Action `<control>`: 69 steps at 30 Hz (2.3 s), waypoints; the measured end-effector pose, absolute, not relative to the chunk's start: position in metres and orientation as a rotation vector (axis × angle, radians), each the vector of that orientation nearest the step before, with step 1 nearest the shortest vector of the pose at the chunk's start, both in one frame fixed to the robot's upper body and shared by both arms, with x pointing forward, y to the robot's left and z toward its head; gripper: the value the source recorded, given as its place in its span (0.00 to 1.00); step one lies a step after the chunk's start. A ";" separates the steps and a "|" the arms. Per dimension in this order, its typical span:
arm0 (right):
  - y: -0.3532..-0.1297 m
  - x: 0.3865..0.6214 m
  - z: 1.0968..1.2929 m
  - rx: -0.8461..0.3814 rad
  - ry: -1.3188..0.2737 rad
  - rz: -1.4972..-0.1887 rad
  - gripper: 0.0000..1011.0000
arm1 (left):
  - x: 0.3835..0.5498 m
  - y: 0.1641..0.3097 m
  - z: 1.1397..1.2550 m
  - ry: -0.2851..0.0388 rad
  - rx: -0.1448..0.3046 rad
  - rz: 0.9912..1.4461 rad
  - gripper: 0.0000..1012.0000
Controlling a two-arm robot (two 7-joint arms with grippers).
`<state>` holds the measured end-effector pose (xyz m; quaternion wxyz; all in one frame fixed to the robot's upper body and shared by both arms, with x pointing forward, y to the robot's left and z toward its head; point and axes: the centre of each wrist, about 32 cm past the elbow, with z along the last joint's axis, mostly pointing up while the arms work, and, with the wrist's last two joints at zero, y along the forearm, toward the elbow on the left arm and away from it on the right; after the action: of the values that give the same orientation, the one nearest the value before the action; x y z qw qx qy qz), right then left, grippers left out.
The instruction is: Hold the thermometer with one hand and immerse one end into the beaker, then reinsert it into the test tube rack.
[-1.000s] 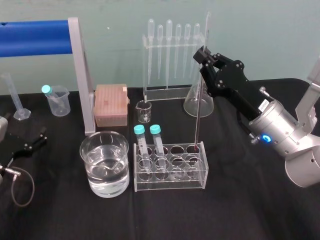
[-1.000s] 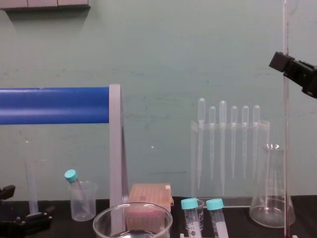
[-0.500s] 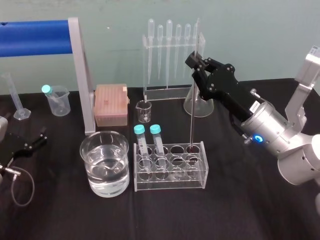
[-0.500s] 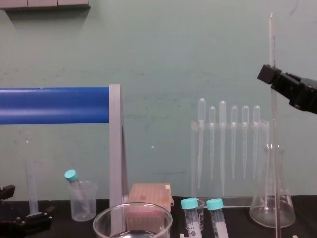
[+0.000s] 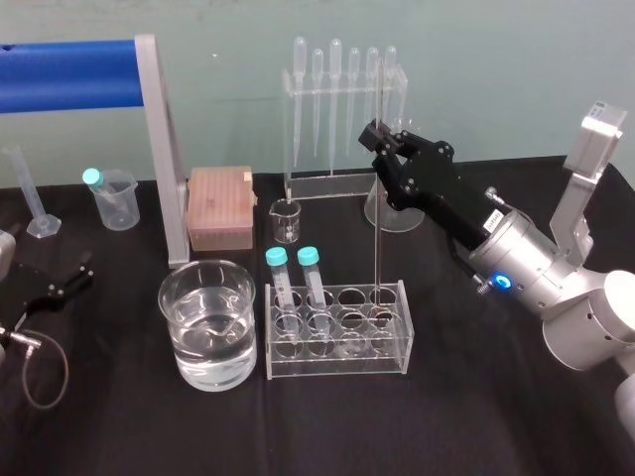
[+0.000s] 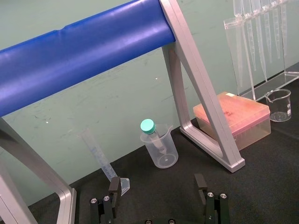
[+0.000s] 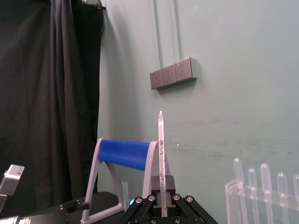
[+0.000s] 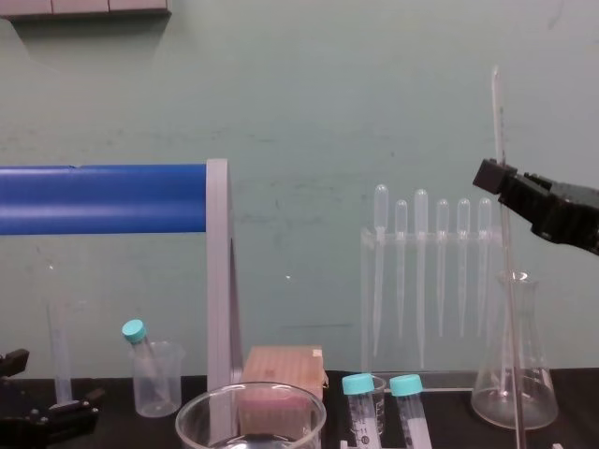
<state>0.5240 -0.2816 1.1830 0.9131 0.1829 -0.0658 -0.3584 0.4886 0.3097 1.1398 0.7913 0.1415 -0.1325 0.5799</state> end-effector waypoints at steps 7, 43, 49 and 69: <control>-0.281 0.525 1.177 0.349 -0.106 -0.742 0.06 | 0.489 0.310 1.140 -0.285 0.304 1.248 1.00; -0.284 0.522 1.163 0.317 -0.033 -0.761 0.06 | 0.489 0.310 1.140 -0.285 0.304 1.248 1.00; -0.284 0.523 1.163 0.318 -0.034 -0.760 0.06 | 0.489 0.310 1.140 -0.285 0.304 1.248 1.00; -0.284 0.523 1.163 0.319 -0.037 -0.759 0.52 | 0.489 0.310 1.140 -0.285 0.304 1.248 1.00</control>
<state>0.5226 -0.2841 1.1634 0.9163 0.1552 -0.0178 -0.3689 0.4886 0.3097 1.1398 0.7913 0.1415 -0.1325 0.5799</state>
